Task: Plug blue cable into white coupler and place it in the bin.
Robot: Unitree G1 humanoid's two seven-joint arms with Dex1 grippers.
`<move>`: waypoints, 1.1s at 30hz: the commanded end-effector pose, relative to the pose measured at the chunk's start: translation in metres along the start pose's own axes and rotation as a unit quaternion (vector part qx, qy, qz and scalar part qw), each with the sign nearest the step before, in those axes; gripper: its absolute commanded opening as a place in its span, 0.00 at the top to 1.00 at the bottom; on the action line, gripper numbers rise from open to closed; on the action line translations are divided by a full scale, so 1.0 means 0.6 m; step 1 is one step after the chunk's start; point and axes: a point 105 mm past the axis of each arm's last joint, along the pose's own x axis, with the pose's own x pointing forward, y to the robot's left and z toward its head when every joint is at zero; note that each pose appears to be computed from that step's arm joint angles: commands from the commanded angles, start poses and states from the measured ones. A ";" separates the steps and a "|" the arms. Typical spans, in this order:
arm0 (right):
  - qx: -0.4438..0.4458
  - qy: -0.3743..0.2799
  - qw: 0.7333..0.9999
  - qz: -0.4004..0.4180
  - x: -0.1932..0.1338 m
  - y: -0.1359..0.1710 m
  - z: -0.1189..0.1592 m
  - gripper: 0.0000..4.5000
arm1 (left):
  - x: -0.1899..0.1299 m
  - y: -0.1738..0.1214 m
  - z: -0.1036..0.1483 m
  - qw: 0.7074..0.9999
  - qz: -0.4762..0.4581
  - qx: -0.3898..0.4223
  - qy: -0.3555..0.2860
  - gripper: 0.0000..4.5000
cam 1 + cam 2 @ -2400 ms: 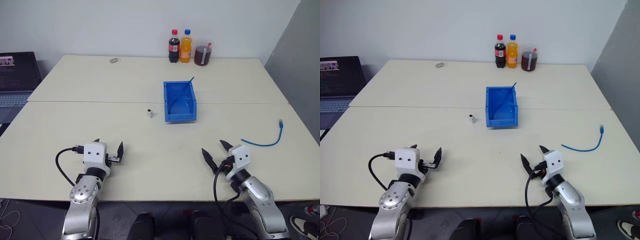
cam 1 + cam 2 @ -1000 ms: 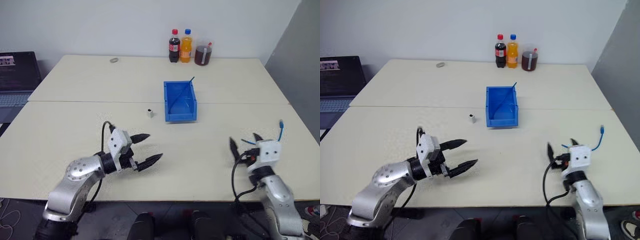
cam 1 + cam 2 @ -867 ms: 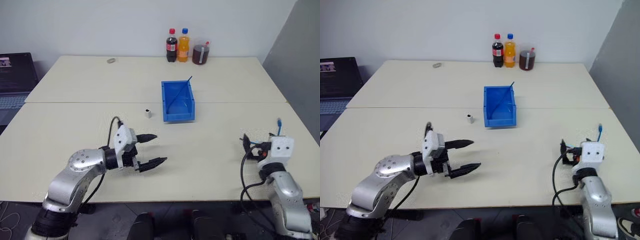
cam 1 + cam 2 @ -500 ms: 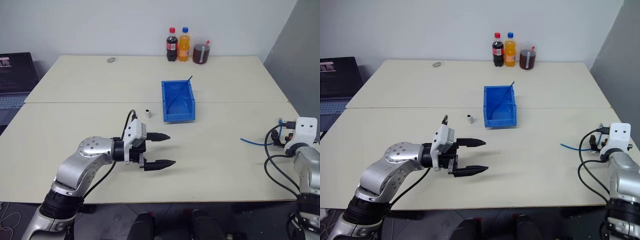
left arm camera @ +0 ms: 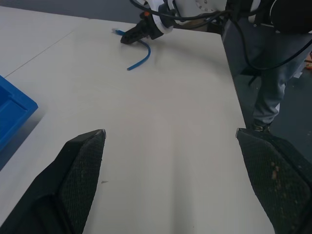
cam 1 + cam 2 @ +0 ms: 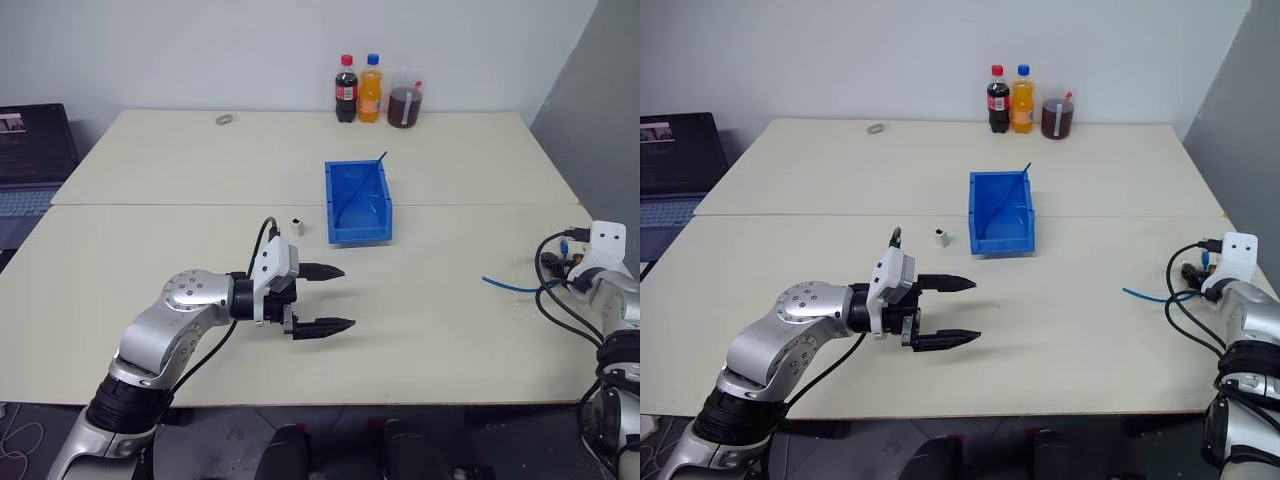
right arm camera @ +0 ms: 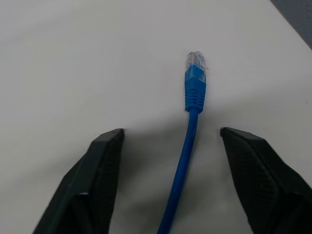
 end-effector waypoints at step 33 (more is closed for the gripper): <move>-0.439 -0.121 0.644 0.615 -0.253 0.519 -0.034 0.99 | -0.163 0.020 -0.127 0.975 0.182 -0.062 0.111 0.00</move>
